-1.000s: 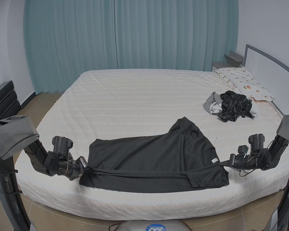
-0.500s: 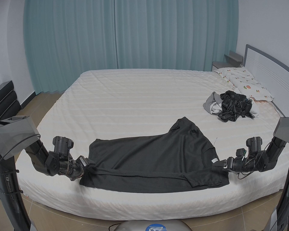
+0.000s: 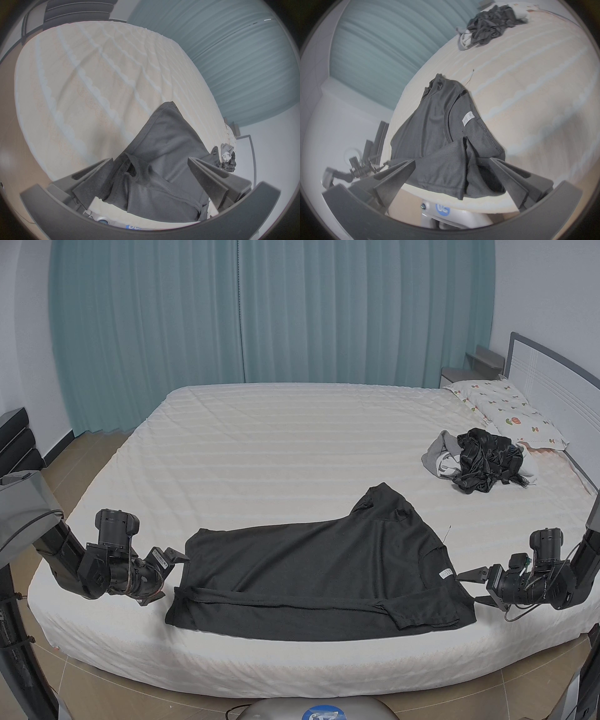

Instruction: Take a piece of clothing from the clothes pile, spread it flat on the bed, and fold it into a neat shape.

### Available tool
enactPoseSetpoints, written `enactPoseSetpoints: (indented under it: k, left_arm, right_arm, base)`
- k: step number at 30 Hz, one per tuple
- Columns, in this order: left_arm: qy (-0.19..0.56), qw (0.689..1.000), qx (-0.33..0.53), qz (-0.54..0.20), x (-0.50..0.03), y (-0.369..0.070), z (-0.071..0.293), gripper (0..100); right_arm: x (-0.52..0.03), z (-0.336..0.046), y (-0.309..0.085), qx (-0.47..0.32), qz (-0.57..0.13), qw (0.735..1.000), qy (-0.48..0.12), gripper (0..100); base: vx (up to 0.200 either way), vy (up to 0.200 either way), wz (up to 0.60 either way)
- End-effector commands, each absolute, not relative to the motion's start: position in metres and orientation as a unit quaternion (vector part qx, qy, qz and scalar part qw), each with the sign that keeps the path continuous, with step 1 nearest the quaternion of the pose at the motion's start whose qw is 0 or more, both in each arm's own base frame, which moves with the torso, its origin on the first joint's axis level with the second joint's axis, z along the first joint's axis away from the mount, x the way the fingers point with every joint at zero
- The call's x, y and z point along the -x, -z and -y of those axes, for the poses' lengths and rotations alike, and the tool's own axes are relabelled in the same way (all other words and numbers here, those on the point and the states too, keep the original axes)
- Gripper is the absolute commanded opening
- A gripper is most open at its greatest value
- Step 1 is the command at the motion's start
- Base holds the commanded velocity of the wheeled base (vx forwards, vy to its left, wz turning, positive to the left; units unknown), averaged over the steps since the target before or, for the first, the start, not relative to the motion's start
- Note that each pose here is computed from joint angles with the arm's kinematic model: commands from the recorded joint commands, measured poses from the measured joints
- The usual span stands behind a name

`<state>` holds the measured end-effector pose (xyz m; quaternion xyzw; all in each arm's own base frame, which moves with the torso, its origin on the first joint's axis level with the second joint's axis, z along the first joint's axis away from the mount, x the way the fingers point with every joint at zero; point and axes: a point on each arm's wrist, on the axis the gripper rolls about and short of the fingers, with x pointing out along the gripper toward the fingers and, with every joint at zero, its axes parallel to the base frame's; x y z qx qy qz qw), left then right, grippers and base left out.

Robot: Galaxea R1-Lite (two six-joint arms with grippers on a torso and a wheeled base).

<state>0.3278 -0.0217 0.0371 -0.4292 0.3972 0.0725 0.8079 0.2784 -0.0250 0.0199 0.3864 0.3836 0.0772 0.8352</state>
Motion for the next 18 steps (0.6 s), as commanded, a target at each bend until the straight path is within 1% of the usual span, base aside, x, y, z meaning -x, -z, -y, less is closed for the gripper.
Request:
enactPoseSetpoints:
  k: [1,6,9,16,17,18]
  left_arm:
    - [-0.058,0.808,0.419,-0.411,-0.311,-0.044,0.039,100]
    - [-0.06,0.804,0.398,-0.437,-0.303,-0.037,0.052,100]
    - [-0.078,0.808,0.391,-0.434,-0.306,-0.033,0.052,100]
    - [-0.086,0.806,0.395,-0.432,-0.32,-0.023,0.05,100]
    - [-0.089,0.806,0.397,-0.431,-0.321,-0.022,0.049,0]
    - [-0.089,0.805,0.398,-0.43,-0.323,-0.021,0.048,0]
  right_arm:
    - [-0.26,0.021,-0.018,-0.422,-0.379,0.822,-0.061,100]
    - [-0.254,0.017,-0.013,-0.424,-0.373,0.823,-0.066,100]
    - [-0.251,0.015,-0.012,-0.421,-0.37,0.825,-0.071,100]
    - [-0.247,0.011,-0.01,-0.415,-0.369,0.828,-0.078,100]
    - [-0.247,0.011,-0.01,-0.416,-0.368,0.828,-0.078,100]
    - [-0.247,0.011,-0.011,-0.416,-0.366,0.829,-0.079,100]
  base:
    - [0.0,0.0,0.0]
    - [0.0,0.0,0.0]
    - [0.0,0.0,0.0]
    - [0.0,0.0,0.0]
    - [0.0,0.0,0.0]
    - [0.0,0.0,0.0]
